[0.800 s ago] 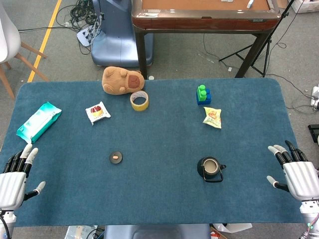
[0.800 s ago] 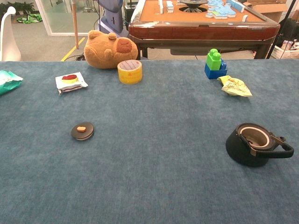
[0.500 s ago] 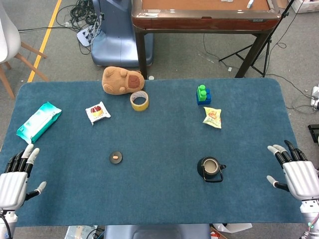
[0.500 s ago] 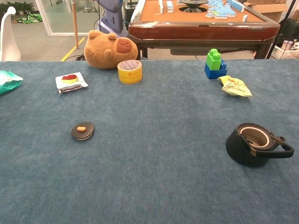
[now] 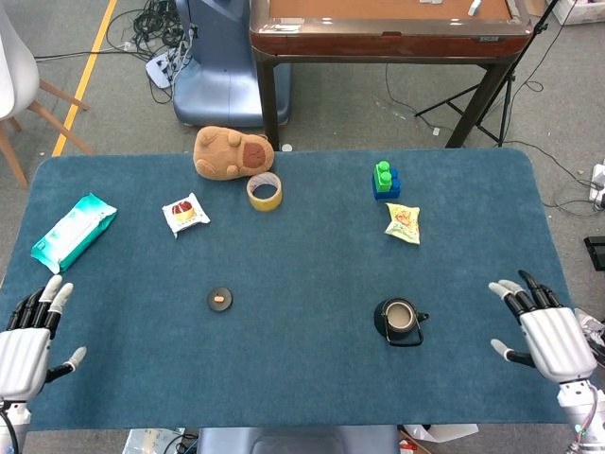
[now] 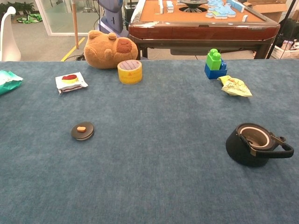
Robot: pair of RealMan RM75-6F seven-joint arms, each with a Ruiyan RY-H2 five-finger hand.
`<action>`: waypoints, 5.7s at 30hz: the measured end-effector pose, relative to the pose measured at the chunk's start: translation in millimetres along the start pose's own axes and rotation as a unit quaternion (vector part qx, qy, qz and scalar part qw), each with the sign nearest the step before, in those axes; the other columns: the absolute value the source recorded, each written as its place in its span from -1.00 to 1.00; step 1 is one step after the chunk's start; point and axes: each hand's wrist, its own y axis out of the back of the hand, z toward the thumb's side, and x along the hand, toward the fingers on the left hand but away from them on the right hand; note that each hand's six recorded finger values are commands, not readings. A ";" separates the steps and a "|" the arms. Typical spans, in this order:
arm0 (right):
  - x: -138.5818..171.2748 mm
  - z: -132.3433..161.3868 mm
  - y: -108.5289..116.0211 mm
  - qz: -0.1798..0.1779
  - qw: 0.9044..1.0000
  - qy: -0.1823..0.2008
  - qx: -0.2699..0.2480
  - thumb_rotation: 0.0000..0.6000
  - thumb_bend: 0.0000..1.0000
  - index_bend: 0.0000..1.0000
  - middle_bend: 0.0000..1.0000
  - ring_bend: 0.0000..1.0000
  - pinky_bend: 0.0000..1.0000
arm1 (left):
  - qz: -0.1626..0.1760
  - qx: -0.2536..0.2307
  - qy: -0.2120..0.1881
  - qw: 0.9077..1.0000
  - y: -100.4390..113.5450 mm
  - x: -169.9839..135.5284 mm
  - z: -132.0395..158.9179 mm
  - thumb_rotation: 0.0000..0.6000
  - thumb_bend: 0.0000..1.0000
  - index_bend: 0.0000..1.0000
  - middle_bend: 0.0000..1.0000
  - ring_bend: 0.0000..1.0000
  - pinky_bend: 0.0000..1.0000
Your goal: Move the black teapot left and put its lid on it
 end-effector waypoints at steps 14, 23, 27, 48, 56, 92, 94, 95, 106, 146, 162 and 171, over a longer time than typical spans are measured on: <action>-18.3 47.1 -37.0 0.024 0.998 0.064 0.009 1.00 -1.00 -0.52 -0.47 -0.84 -0.59 | -0.001 -0.003 -0.003 1.000 -0.2 -0.2 -0.2 1.00 -0.60 -1.00 -1.00 -1.00 -0.88; -29.3 68.7 -51.3 0.026 0.996 0.083 0.025 1.00 -1.00 -0.48 -0.45 -0.84 -0.59 | -0.003 -0.007 0.006 1.000 -1.1 -3.7 -6.3 1.00 -0.60 -1.00 -1.00 -1.00 -0.88; -30.7 77.0 -56.5 0.025 0.995 0.092 0.037 1.00 -1.00 -0.48 -0.45 -0.84 -0.59 | -0.003 -0.009 0.007 1.000 -0.7 -4.8 -7.6 1.00 -0.60 -1.00 -1.00 -1.00 -0.88; -47.7 118.9 -92.0 0.011 0.989 0.130 0.074 1.00 -1.00 -0.48 -0.53 -0.84 -0.59 | -0.006 -0.013 0.007 1.000 -0.7 -6.5 -8.2 1.00 -0.60 -1.00 -1.00 -1.00 -0.88; -58.5 127.6 -105.2 0.011 0.988 0.133 0.074 1.00 -1.00 -0.48 -0.55 -0.84 -0.59 | -0.008 -0.014 0.011 1.000 -1.2 -8.6 -11.7 1.00 -0.60 -1.00 -1.00 -1.00 -0.88; -100.5 107.4 -87.9 0.027 0.997 0.076 -0.019 1.00 0.02 0.32 -0.21 -0.62 -0.57 | -0.014 -0.011 0.012 1.000 0.3 -6.8 -11.8 1.00 -0.60 -0.95 -1.00 -1.00 -0.88; -101.2 107.4 -87.4 0.026 0.997 0.077 -0.019 1.00 0.02 0.32 -0.21 -0.62 -0.57 | -0.014 -0.010 0.012 1.000 0.2 -7.1 -12.0 1.00 -0.60 -0.95 -1.00 -1.00 -0.88; -101.6 107.5 -87.2 0.025 0.997 0.077 -0.020 1.00 0.01 0.32 -0.21 -0.62 -0.57 | -0.014 -0.011 0.013 1.000 0.1 -7.1 -12.1 1.00 -0.60 -0.95 -1.00 -1.00 -0.88; -115.7 118.9 -58.1 -0.004 0.994 0.098 -0.044 1.00 0.02 0.32 -0.21 -0.62 -0.57 | -0.016 -0.009 0.013 1.000 -0.2 -7.1 -12.7 1.00 -0.60 -0.95 -1.00 -1.00 -0.88; -245.7 268.9 -3.7 -0.013 0.982 0.166 -0.088 1.00 0.02 0.32 -0.20 -0.62 -0.57 | -0.013 -0.004 -0.049 0.999 10.1 -4.4 24.6 1.00 -0.60 -0.95 -1.00 -1.00 -0.88; -266.9 344.3 -10.5 0.009 0.981 0.187 -0.058 1.00 0.01 0.32 -0.20 -0.62 -0.57 | -0.015 -0.003 -0.059 0.998 10.6 -1.7 29.7 1.00 -0.60 -0.95 -1.00 -1.00 -0.88; -274.7 370.7 -18.3 0.014 0.981 0.187 -0.042 1.00 0.01 0.32 -0.20 -0.62 -0.57 | -0.016 -0.003 -0.055 0.998 9.7 -4.1 27.2 1.00 -0.60 -0.95 -1.00 -1.00 -0.88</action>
